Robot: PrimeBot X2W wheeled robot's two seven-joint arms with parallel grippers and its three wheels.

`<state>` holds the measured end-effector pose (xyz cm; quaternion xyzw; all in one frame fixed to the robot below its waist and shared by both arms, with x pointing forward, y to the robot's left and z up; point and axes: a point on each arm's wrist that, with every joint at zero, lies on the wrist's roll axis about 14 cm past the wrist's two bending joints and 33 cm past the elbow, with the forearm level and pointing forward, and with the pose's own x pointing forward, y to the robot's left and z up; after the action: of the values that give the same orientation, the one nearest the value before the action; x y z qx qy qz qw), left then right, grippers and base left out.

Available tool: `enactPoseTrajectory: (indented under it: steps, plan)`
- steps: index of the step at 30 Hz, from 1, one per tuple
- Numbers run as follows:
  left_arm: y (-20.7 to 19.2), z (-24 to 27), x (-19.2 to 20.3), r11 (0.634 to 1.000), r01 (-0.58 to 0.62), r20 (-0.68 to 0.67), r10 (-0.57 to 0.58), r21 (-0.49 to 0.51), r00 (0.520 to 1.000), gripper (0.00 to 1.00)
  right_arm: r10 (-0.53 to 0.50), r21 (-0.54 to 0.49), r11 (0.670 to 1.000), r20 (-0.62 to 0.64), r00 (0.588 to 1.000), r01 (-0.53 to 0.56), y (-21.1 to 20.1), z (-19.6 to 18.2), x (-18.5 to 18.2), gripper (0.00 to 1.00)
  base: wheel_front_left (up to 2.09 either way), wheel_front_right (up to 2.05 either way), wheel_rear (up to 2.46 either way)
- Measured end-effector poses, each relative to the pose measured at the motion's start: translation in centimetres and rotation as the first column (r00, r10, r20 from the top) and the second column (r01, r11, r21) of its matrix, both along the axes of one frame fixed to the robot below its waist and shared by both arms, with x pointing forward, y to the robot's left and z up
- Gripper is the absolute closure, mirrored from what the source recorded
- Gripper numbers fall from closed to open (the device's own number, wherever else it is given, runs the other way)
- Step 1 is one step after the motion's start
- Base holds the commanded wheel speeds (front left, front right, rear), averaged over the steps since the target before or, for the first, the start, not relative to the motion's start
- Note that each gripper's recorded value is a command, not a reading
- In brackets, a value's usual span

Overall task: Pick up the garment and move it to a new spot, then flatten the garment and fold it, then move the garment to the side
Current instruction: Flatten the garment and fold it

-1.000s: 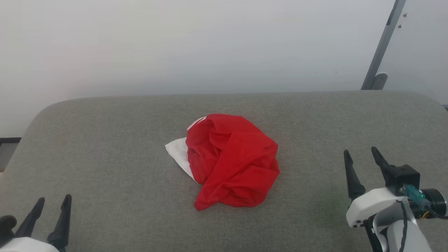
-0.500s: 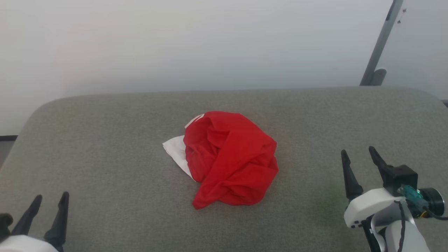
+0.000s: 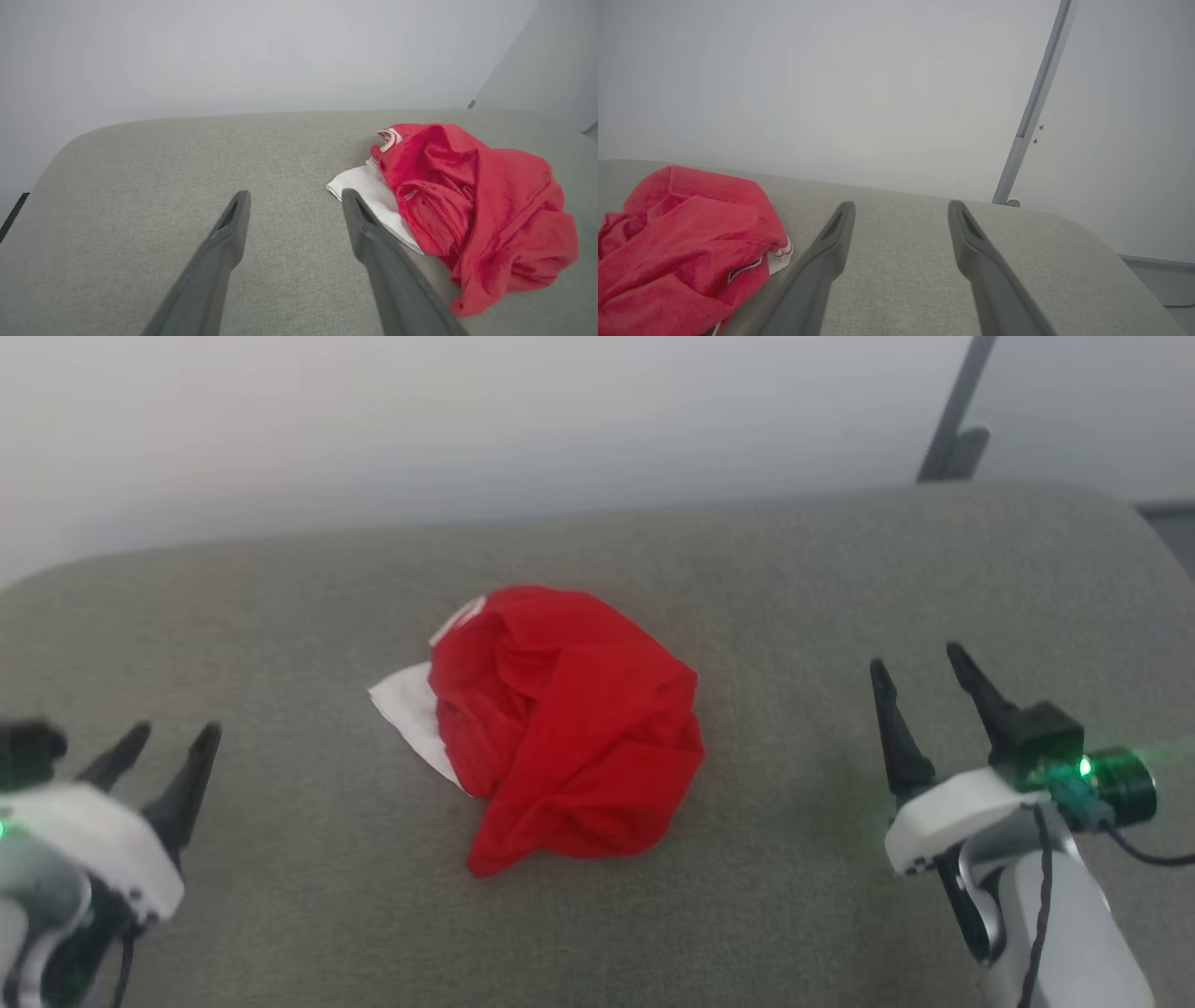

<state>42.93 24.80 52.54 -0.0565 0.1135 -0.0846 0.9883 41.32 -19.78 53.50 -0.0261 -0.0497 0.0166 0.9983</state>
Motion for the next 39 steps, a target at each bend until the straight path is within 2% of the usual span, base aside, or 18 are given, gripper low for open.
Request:
enactPoseTrajectory:
  steps: [7, 12, 22, 33, 35, 36, 37, 38, 39]
  plan:
    - [-3.5, -2.2, 5.4, 0.991, 0.125, -0.157, -0.117, 0.040, 0.981, 0.00, -0.017, -0.016, 1.000, -0.021, 1.000, 0.017, -0.9, -1.1, 1.6, 0.00, 0.00, 0.00, 0.00]
    - [-5.9, -5.5, 7.9, 0.978, 0.199, -0.296, -0.172, 0.063, 0.940, 0.00, -0.051, -0.026, 0.998, -0.050, 0.997, 0.050, -2.2, -2.4, 2.3, 0.00, 0.00, 0.00, 0.00]
    - [-8.5, -11.3, 9.9, 0.964, 0.261, -0.521, -0.195, 0.057, 0.831, 0.00, -0.092, -0.034, 0.995, -0.108, 0.990, 0.089, -3.8, -5.2, 2.8, 0.00, 0.00, 0.00, 0.00]
    - [-9.7, -14.9, 11.5, 0.957, 0.279, -0.659, -0.159, 0.080, 0.735, 0.00, -0.084, -0.033, 0.996, -0.159, 0.984, 0.079, -3.7, -7.5, 4.1, 0.00, 0.00, 0.00, 0.00]
    - [-10.1, -15.4, 11.7, 0.961, 0.272, -0.679, -0.162, 0.057, 0.716, 0.00, -0.084, -0.036, 0.996, -0.165, 0.983, 0.079, -3.8, -7.8, 4.2, 0.00, 0.00, 0.00, 0.00]
    - [-10.2, -15.7, 11.7, 0.963, 0.264, -0.694, -0.158, 0.048, 0.702, 0.09, -0.086, -0.037, 0.996, -0.169, 0.982, 0.081, -3.8, -7.9, 4.2, 0.00, 0.00, 0.00, 0.00]
    - [-10.3, -15.9, 11.6, 0.964, 0.262, -0.710, -0.154, 0.045, 0.687, 0.58, -0.088, -0.038, 0.996, -0.172, 0.981, 0.083, -3.9, -8.0, 4.2, 0.00, 0.00, 0.00, 0.00]
    - [-10.6, -16.0, 11.4, 0.967, 0.255, -0.735, -0.154, 0.026, 0.660, 1.00, -0.094, -0.038, 0.995, -0.172, 0.981, 0.088, -4.1, -8.1, 4.2, 0.00, 0.00, 0.00, 0.00]
    - [-10.6, -16.1, 11.3, 0.967, 0.253, -0.746, -0.155, 0.018, 0.647, 1.00, -0.095, -0.038, 0.995, -0.174, 0.980, 0.090, -4.2, -8.1, 4.2, 0.00, 0.00, 0.00, 0.00]
